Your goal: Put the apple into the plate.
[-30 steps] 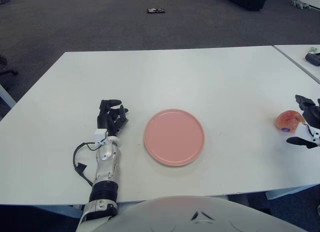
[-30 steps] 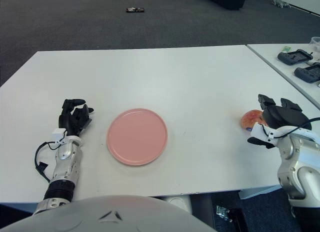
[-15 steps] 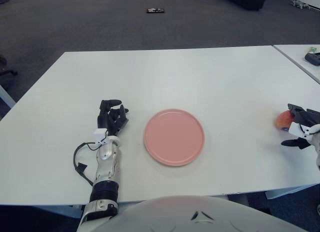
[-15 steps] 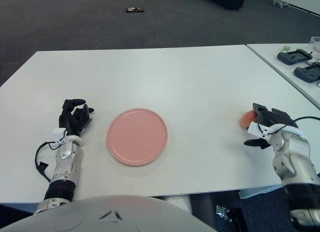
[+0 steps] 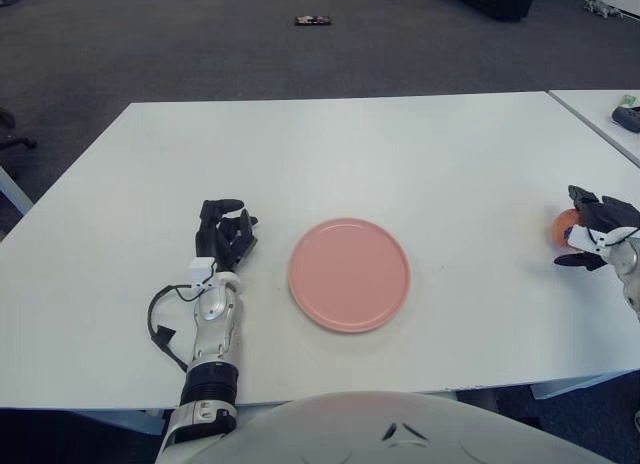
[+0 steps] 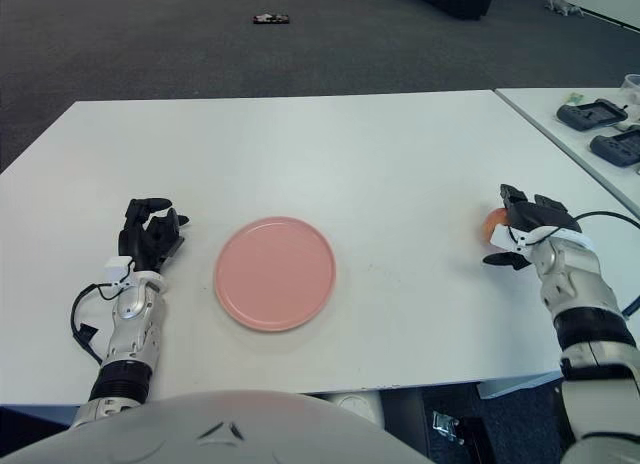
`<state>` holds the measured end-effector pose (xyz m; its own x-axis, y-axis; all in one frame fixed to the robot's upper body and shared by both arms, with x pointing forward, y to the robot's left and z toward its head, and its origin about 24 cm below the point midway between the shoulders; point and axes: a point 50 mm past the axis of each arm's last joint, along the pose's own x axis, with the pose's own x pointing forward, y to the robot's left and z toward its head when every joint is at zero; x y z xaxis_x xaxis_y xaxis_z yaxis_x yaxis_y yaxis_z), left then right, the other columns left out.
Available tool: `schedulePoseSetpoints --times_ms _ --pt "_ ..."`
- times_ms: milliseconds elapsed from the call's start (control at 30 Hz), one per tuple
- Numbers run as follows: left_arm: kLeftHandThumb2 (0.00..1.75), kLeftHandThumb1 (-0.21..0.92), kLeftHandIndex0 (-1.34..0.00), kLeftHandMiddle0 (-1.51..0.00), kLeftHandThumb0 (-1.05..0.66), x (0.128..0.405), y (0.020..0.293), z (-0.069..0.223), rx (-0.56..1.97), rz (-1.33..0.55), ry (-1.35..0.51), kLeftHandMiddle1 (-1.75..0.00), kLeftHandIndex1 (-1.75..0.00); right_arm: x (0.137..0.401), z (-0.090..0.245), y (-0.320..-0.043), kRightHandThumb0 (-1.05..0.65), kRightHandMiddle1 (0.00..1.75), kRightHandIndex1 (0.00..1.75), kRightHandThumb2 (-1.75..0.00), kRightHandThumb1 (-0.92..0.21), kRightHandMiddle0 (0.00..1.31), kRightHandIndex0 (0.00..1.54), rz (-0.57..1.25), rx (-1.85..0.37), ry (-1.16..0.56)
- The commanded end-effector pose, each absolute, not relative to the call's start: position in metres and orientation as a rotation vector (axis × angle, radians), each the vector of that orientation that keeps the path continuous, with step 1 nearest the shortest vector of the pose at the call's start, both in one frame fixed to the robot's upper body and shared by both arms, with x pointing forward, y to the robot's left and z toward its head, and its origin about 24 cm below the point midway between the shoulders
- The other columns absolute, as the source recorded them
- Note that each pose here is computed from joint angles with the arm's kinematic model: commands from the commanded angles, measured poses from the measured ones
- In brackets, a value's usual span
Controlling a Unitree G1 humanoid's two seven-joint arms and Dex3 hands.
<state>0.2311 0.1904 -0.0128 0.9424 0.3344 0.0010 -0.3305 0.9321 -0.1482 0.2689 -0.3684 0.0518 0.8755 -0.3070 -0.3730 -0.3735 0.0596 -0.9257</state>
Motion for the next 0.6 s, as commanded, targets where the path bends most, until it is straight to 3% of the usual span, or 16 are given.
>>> schedulePoseSetpoints --times_ms 0,333,567 --pt "0.78 0.74 -0.30 -0.49 -0.37 0.223 0.193 -0.026 -0.143 0.354 0.045 -1.49 -1.75 0.267 0.039 -0.368 -1.05 0.00 0.00 -0.34 -0.67 0.00 0.00 0.103 -1.541 0.606" --pt "0.78 0.74 -0.30 -0.49 -0.37 0.222 0.193 -0.025 -0.142 0.354 0.048 -1.49 -1.75 0.285 0.049 -0.357 -1.05 0.00 0.00 -0.26 -0.79 0.00 0.00 0.092 -1.523 0.586" --pt "0.78 0.74 -0.30 -0.49 -0.37 0.221 0.193 -0.025 -0.142 0.362 0.055 -1.50 -1.75 0.294 0.050 -0.344 -1.04 0.00 0.00 -0.23 -0.81 0.00 0.00 0.114 -1.520 0.581"
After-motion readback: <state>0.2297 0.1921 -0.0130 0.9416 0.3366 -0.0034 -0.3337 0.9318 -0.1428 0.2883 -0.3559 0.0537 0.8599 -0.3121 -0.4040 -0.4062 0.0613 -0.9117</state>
